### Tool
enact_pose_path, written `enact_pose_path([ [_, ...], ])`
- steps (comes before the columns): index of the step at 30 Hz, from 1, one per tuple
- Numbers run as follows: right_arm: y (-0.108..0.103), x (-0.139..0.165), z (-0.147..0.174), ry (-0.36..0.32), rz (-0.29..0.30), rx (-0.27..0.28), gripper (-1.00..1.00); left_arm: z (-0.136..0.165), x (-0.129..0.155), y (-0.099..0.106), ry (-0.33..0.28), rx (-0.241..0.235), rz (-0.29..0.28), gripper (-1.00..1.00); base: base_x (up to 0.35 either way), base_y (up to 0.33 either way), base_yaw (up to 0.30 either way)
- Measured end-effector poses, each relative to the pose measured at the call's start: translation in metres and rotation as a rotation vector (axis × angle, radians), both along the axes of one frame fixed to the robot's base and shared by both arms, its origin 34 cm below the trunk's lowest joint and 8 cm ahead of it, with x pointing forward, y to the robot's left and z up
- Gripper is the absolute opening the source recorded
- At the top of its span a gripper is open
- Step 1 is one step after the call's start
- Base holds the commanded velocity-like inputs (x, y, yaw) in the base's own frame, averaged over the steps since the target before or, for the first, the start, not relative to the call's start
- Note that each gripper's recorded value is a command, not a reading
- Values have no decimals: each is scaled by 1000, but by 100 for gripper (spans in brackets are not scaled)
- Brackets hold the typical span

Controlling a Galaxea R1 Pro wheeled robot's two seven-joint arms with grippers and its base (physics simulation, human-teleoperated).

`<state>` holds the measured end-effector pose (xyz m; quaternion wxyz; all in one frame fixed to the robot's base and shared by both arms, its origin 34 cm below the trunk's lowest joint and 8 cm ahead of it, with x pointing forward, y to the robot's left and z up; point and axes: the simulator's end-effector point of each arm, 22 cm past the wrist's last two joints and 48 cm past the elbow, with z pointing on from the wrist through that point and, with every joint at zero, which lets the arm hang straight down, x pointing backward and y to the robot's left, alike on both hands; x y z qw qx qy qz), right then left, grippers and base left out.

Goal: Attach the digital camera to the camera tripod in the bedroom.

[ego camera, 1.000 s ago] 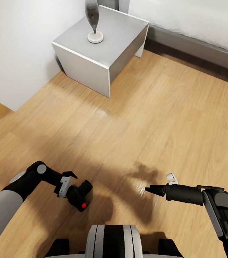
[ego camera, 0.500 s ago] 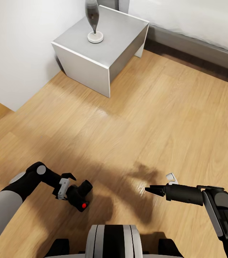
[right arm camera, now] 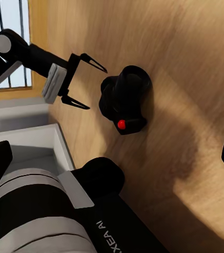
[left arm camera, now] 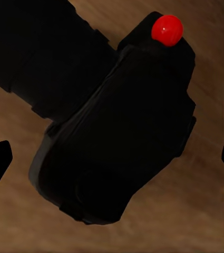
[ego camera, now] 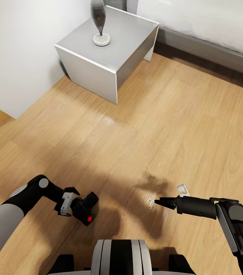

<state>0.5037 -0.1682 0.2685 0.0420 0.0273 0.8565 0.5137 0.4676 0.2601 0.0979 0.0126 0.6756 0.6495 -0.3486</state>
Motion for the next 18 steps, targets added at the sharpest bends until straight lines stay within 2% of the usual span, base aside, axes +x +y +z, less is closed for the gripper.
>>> enact_pose_path([
  [13,0,0,0,0,0,-1,100,-1,-2,0,6,1,-1,100,0,0,0],
  [18,2,-1,-2,3,1,-3,100,-8,-8,-9,17,17,11,100,0,0,0],
])
